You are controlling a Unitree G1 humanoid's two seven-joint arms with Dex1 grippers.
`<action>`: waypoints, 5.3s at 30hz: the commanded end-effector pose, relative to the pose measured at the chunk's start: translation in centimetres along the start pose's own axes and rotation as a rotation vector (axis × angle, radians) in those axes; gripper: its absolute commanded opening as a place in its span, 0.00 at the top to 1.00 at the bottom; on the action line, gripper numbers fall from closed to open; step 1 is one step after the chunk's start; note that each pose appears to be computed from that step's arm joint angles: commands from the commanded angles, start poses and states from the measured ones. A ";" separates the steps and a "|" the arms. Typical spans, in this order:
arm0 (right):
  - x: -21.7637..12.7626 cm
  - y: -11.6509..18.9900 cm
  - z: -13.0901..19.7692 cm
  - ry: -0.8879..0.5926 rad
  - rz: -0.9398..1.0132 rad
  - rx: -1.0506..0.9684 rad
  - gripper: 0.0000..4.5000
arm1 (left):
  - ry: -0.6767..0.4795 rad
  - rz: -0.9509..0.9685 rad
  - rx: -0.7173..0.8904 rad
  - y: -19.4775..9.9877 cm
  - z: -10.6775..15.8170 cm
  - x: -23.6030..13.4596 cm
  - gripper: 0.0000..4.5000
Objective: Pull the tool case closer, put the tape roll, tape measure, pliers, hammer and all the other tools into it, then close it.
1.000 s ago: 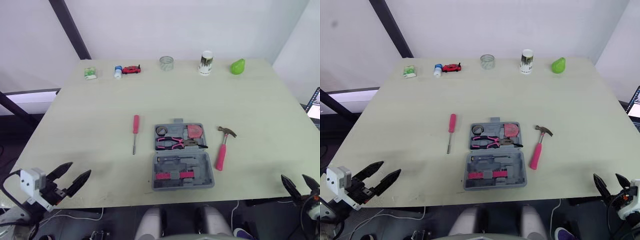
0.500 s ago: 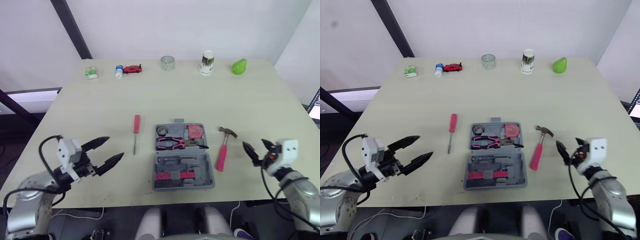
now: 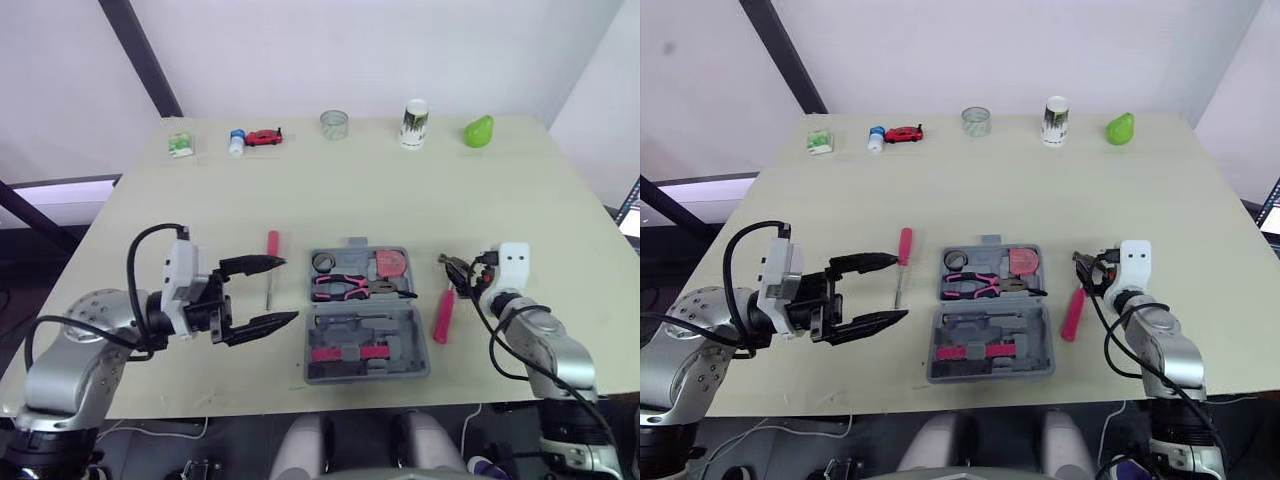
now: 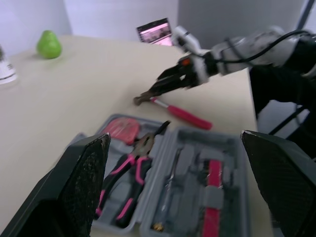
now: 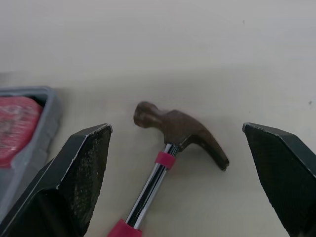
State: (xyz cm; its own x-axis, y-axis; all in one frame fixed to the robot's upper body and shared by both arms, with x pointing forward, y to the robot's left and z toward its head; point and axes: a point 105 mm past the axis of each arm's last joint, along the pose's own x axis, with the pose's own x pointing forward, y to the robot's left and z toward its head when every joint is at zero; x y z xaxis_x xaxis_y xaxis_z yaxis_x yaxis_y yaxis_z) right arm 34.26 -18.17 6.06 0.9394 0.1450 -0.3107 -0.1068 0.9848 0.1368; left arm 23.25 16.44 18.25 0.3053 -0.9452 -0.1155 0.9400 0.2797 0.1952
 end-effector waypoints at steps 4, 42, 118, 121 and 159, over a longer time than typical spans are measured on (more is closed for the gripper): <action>0.5 0.4 -0.1 0.031 -0.034 -0.037 0.01 | -0.043 -0.046 0.054 -0.5 1.9 0.8 0.00; 0.7 1.9 -0.6 0.123 -0.075 -0.084 0.17 | -0.063 -0.001 0.056 0.0 0.8 0.4 0.00; -8.4 0.6 2.1 0.128 0.303 -0.415 0.11 | -0.103 -0.239 0.074 -1.6 2.2 2.3 0.00; -8.7 0.8 2.2 0.162 0.452 -0.607 0.11 | -0.110 -0.237 0.075 -1.5 2.3 2.5 0.00; -1.0 2.2 1.5 0.370 1.520 -2.192 0.11 | -0.079 -0.101 0.094 -2.0 2.5 1.3 0.00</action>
State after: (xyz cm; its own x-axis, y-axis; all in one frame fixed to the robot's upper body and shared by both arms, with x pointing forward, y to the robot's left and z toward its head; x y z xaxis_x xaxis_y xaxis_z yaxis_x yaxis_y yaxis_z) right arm 33.05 -16.48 7.50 -0.0009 0.1806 -0.9835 -0.4290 -0.8885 -0.1628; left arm 21.81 14.25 19.18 0.1973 -0.9778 -0.0710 0.9567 0.1762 0.2316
